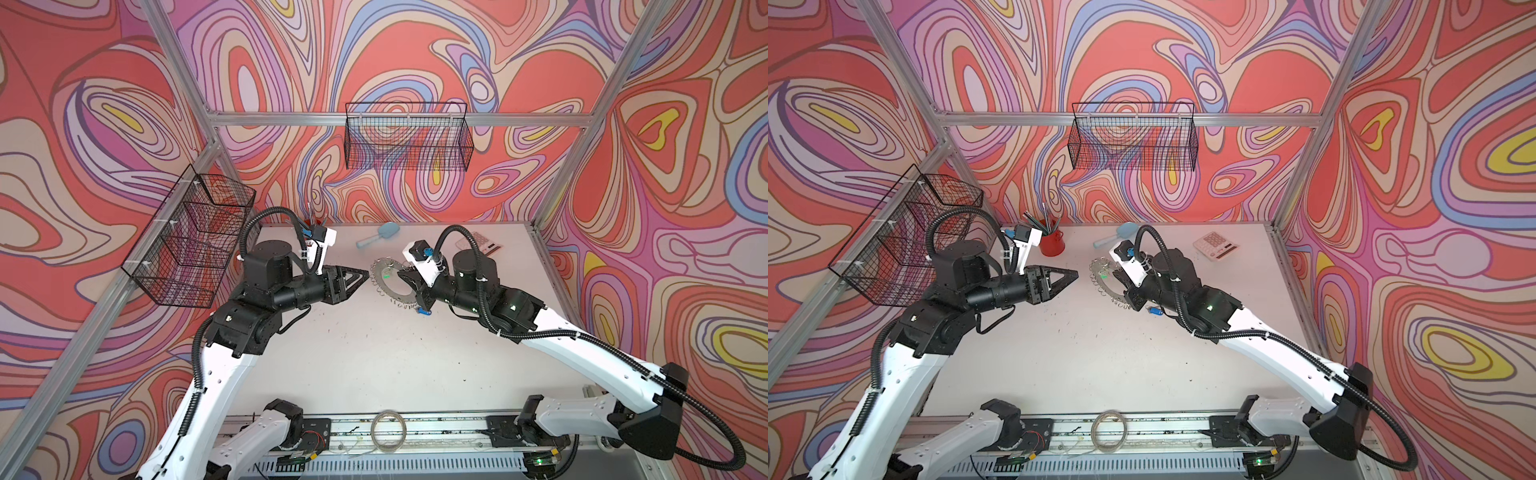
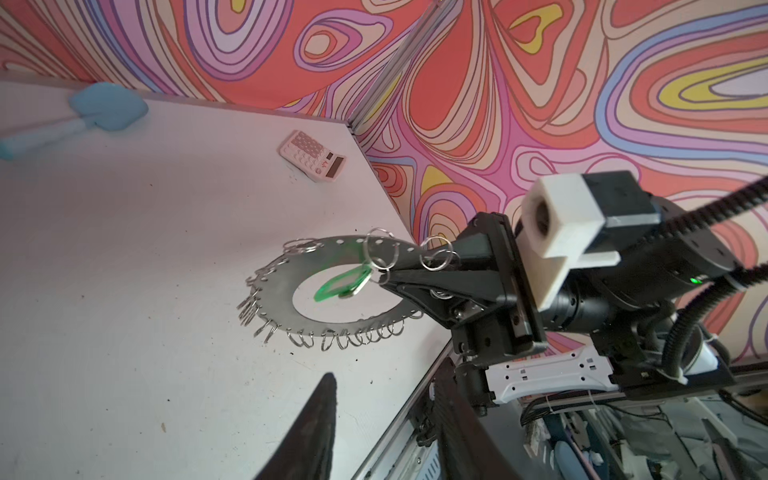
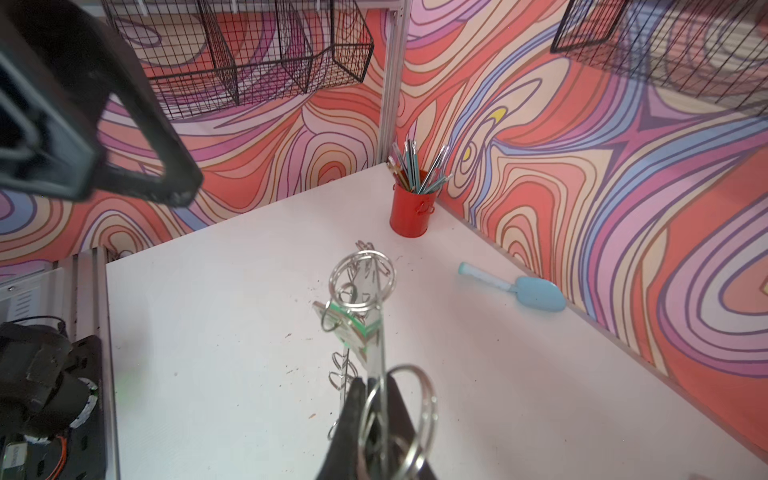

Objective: Put the keys on the keyring

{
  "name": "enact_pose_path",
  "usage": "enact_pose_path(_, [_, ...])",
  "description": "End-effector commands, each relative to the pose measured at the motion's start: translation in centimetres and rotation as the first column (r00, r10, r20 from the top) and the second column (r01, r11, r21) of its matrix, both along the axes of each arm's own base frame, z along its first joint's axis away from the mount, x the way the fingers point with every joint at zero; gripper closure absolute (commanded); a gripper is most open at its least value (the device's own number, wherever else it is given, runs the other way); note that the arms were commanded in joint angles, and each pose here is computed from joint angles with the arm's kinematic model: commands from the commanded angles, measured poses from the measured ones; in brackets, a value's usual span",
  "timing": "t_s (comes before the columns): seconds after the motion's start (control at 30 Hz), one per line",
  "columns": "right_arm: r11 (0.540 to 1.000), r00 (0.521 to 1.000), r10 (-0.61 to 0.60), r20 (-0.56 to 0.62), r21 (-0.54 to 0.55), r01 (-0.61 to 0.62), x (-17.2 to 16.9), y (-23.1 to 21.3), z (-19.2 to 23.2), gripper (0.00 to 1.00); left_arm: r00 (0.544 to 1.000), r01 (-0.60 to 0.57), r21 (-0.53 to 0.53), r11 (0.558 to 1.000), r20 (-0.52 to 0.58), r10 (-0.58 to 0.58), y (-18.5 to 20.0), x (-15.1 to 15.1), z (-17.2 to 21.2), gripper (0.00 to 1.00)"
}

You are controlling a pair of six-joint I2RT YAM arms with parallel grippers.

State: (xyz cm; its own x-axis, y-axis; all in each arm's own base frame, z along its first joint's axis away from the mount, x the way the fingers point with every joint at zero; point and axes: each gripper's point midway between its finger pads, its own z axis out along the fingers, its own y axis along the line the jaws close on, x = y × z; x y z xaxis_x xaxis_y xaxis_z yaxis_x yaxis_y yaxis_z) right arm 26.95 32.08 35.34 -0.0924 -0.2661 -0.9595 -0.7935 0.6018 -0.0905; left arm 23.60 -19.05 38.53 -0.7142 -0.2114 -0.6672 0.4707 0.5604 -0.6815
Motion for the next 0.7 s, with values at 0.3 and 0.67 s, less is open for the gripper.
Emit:
enact_pose_path(0.3, [0.997,0.990,-0.043,0.132,0.066,0.034,-1.0,1.0,2.7,1.00,0.999,0.051,-0.214,0.975,-0.002,-0.053,-2.0,1.8,2.5,0.60])
enact_pose_path(0.67, [0.997,0.992,-0.023,0.122,0.070,0.014,-1.3,1.9,2.0,1.00,0.997,0.069,-0.243,0.968,-0.027,-0.078,-2.6,2.4,1.9,0.61])
